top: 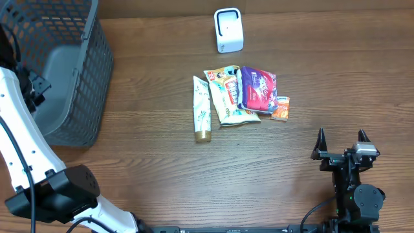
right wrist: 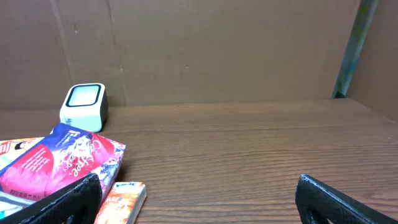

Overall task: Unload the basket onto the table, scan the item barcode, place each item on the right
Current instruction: 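Release the purple package and swing the left arm back to the basket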

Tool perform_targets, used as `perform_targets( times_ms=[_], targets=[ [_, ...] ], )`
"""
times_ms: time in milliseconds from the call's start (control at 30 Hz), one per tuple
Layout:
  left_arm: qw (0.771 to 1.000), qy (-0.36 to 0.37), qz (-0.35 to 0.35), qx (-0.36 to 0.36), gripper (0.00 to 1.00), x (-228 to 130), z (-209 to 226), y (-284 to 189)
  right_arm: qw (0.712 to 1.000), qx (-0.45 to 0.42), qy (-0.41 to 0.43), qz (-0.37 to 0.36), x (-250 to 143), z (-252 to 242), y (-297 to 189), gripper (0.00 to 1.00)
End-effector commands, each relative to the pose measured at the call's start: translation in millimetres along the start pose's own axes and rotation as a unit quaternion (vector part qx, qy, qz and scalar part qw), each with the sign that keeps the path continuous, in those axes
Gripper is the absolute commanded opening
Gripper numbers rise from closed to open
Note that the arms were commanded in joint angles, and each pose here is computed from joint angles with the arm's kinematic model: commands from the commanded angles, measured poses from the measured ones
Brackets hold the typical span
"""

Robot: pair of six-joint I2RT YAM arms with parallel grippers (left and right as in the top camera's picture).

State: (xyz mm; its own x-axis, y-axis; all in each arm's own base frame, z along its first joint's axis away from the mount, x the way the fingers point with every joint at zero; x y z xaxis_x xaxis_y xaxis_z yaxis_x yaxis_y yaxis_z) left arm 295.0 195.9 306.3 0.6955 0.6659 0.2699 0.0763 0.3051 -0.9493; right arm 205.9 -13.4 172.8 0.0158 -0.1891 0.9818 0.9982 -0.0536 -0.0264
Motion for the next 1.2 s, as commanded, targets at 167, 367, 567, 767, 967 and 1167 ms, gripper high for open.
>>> perform_targets(
  times_ms=[167,367,567,767,967,1167],
  targets=[
    [0.993,0.064,0.039,-0.086,0.04,-22.2,-19.2,1.2,1.000,-0.002,-0.002,-0.002,-2.0,-0.7,0.3,1.00],
    [0.988,0.089,0.029,-0.124,0.04,-28.8,-24.3,-11.0,1.000,-0.002,-0.002,-0.002,-2.0,-0.7,0.3,1.00],
    [0.977,0.103,0.098,-0.160,0.04,-50.1,-37.7,13.5,1.000,-0.002,-0.002,-0.002,-2.0,-0.7,0.3,1.00],
    [0.977,0.103,0.100,-0.158,0.04,-51.4,-37.9,17.8,1.000,-0.002,-0.002,-0.002,-2.0,-0.7,0.3,1.00],
    [0.977,0.100,0.076,-0.171,0.04,-49.2,-38.1,6.8,1.000,-0.002,-0.002,-0.002,-2.0,-0.7,0.3,1.00],
    [0.980,0.098,0.032,-0.173,0.04,-42.2,-32.7,-15.1,1.000,-0.002,-0.002,-0.002,-2.1,-0.7,0.3,1.00]
  ],
)
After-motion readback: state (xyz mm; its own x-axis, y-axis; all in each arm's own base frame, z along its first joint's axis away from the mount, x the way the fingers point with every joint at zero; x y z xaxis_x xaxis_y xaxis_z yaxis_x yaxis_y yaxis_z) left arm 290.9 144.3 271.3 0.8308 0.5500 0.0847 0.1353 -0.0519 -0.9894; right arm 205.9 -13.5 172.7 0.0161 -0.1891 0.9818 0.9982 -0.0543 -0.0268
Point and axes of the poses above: each gripper's point midway between its finger pads, its own y axis out along the fingers, its own z axis along the line the jaws close on, x = y × z, the point moved 4 cm from there along -y, back along the fingers, and after that the axes turned 10 degrees about y, right-handed, at the moved point
